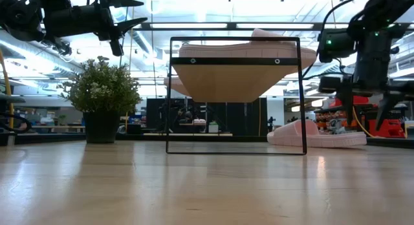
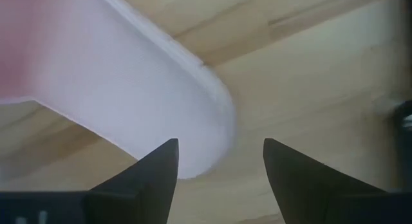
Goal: Pick and place slides into the shelf
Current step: Put the pink slide on the shelf
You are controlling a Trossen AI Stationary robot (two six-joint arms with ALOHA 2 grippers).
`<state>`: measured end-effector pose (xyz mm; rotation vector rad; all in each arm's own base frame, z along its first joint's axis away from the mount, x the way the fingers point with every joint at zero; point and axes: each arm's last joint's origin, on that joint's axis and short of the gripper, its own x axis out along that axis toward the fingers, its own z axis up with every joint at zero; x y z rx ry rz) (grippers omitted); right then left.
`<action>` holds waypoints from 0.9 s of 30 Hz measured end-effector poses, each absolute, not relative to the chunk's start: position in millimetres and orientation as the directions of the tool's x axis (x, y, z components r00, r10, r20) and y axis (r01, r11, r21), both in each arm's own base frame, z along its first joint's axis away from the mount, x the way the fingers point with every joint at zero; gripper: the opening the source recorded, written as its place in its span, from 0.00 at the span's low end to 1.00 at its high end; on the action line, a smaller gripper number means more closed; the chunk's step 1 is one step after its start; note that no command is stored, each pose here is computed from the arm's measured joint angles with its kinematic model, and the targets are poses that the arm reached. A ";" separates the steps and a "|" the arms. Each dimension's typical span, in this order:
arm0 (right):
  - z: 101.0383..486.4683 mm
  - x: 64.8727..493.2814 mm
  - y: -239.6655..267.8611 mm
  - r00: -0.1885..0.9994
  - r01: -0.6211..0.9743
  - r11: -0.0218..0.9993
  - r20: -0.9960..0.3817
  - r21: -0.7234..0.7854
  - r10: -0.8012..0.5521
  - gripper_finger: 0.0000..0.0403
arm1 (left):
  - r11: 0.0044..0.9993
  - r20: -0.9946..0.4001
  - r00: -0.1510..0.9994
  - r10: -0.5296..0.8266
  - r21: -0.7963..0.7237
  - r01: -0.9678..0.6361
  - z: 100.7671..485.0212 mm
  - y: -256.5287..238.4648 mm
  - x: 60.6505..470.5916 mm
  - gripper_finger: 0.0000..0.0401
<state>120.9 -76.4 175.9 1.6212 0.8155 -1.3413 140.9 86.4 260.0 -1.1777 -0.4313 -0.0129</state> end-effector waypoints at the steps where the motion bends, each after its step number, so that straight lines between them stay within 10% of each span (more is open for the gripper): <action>1: 171.7 122.6 -74.7 0.227 0.872 -0.436 -0.973 0.221 -0.038 0.58 | 0.393 0.333 0.918 0.213 -0.890 0.232 260.0 86.4 140.9 0.40; 27: 122.1 131.3 -39.2 0.292 0.687 -0.603 -0.914 0.406 -0.282 0.50 | 0.371 0.333 0.918 0.213 -0.897 0.240 260.0 86.4 140.9 0.40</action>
